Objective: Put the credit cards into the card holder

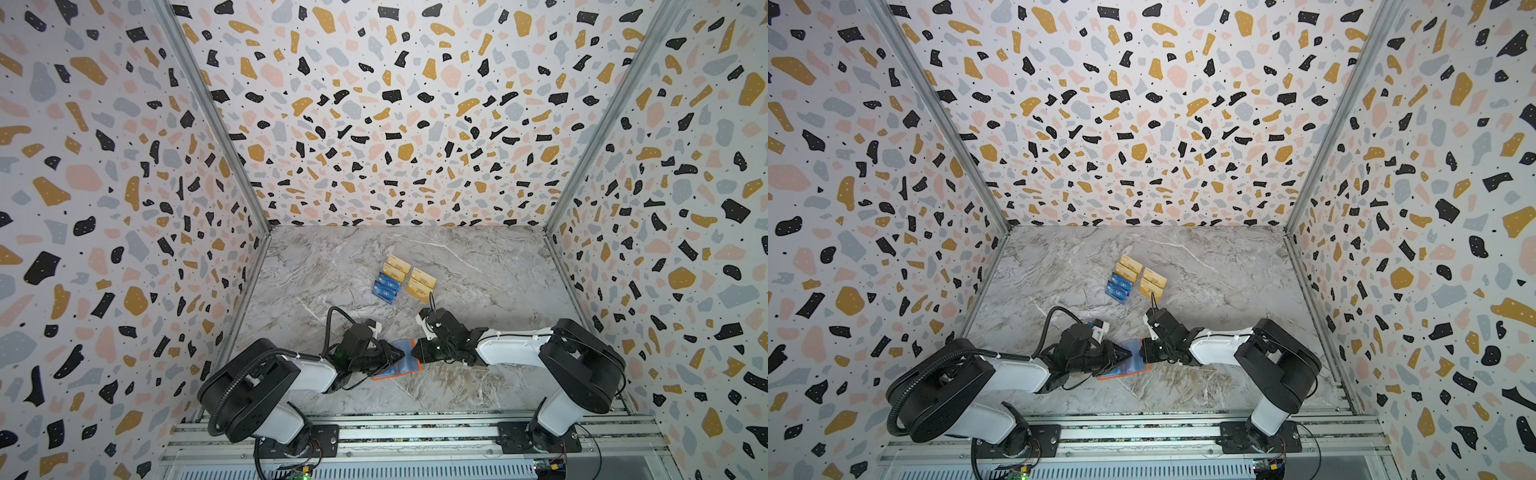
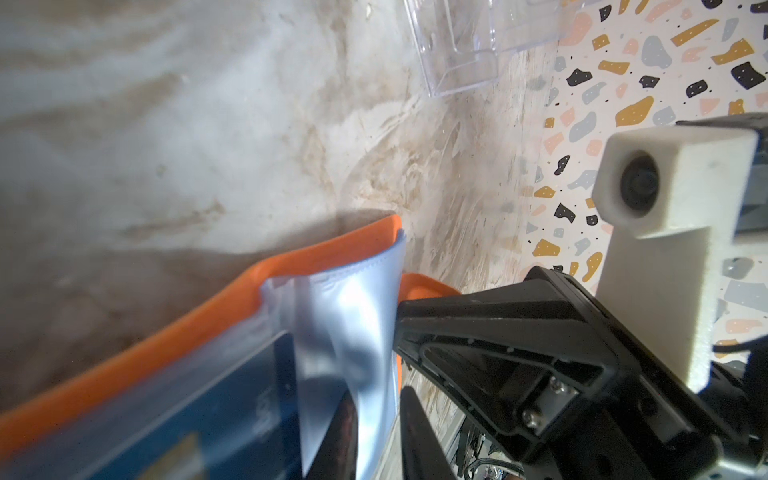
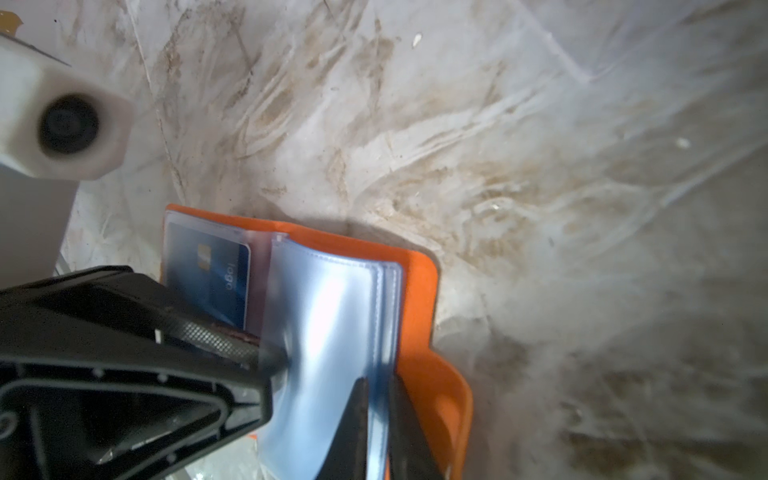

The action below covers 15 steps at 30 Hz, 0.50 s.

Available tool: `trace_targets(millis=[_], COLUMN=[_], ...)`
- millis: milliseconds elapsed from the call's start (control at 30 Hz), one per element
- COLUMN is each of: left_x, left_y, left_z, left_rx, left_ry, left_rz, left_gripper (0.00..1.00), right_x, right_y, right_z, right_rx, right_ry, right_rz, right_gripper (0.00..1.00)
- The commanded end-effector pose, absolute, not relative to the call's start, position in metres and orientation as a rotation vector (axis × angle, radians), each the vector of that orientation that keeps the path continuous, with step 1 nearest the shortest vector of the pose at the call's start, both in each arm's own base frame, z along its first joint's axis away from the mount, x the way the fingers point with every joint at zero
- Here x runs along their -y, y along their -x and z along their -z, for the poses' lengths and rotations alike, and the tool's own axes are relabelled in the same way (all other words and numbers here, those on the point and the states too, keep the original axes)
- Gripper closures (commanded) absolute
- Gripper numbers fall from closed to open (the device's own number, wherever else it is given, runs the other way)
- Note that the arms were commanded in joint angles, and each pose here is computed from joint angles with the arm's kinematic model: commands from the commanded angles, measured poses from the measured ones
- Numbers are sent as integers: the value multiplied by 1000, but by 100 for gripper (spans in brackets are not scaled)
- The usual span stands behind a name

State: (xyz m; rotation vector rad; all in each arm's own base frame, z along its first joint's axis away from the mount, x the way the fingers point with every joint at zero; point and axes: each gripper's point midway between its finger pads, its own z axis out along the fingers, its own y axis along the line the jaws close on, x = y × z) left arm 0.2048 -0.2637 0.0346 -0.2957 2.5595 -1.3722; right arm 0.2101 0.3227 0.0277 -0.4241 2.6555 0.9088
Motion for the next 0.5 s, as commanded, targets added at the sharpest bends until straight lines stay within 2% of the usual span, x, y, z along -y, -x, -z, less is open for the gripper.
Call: trace_targets(millis=[0,267,467], left_x=[265,263,261], left_y=[-204,-205,-203], left_z=[-36,-34,-39], left_rx=[-2536,-2547,-2540], left_ry=[286,266,231], left_rz=[1396,1359,1349], left_gripper=[83,99,100], right_x=[-320,-319,-321], right_y=[-205,-208,-211], right_z=[-29,-45,-64], right_rx=[-2666,-2631,-2580], right_ry=[430,414,412], right_rz=[-900,-907,-943], right_gripper=[87,86,84])
